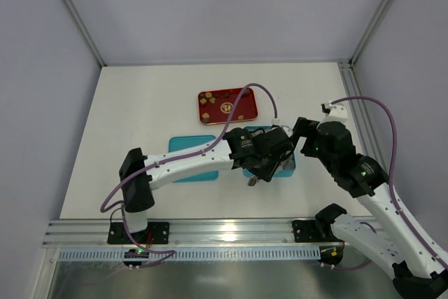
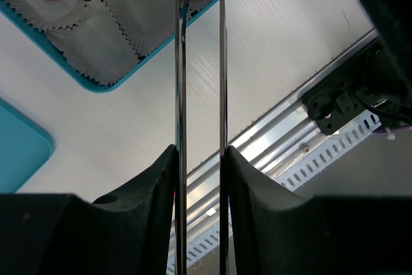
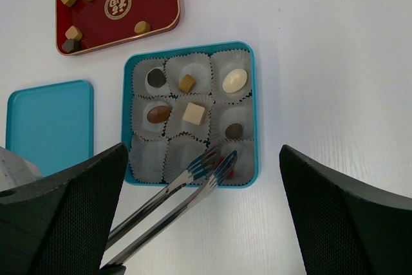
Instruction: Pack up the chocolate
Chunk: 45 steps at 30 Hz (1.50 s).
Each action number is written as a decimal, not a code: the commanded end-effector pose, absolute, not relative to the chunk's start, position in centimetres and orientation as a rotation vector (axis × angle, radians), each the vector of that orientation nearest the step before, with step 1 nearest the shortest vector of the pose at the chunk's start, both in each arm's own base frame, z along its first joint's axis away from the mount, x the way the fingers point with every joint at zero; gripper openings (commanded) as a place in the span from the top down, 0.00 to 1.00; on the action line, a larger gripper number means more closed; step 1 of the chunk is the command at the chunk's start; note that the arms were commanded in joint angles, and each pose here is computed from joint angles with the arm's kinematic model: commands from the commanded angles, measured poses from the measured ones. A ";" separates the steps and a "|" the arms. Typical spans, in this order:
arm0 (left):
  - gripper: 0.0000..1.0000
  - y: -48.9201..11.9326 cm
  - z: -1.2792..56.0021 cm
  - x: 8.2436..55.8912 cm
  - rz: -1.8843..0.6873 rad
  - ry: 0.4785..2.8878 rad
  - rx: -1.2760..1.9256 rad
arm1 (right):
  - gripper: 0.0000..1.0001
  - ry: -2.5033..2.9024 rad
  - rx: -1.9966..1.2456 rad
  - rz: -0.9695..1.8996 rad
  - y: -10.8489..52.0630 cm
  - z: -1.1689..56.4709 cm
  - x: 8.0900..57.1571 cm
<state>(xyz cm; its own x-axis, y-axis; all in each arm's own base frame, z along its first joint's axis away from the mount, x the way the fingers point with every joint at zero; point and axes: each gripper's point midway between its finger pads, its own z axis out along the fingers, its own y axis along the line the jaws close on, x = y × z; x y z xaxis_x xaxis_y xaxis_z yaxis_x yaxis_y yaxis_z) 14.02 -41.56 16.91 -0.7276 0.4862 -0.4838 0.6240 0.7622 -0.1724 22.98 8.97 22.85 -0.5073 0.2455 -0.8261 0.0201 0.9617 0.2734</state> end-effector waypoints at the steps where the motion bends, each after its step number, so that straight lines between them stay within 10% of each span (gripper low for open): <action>1: 0.65 -42.9 19.3 14.7 -0.520 2.460 0.835 | 0.00 2.063 0.173 0.321 9.5 23.5 23.1; 15: 0.66 -39.4 25.1 18.1 -0.524 2.362 0.708 | 0.00 2.063 0.161 0.346 10.0 23.6 23.3; 25: 0.64 -25.6 26.6 31.6 -0.307 2.340 0.228 | 0.00 2.080 0.099 0.416 11.7 23.7 23.6; 45: 0.65 -1.8 9.9 45.6 0.107 2.532 -0.481 | 0.00 2.113 0.039 0.466 12.9 22.9 23.4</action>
<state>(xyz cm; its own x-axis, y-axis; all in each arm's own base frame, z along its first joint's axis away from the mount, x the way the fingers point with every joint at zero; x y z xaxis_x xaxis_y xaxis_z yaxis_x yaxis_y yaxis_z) 43.78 -2.82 9.95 -0.8113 -0.3041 -0.4993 -0.3435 0.9390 -0.0138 22.91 12.46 22.59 -0.5716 0.2114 -0.7928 -0.1262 0.9321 0.3395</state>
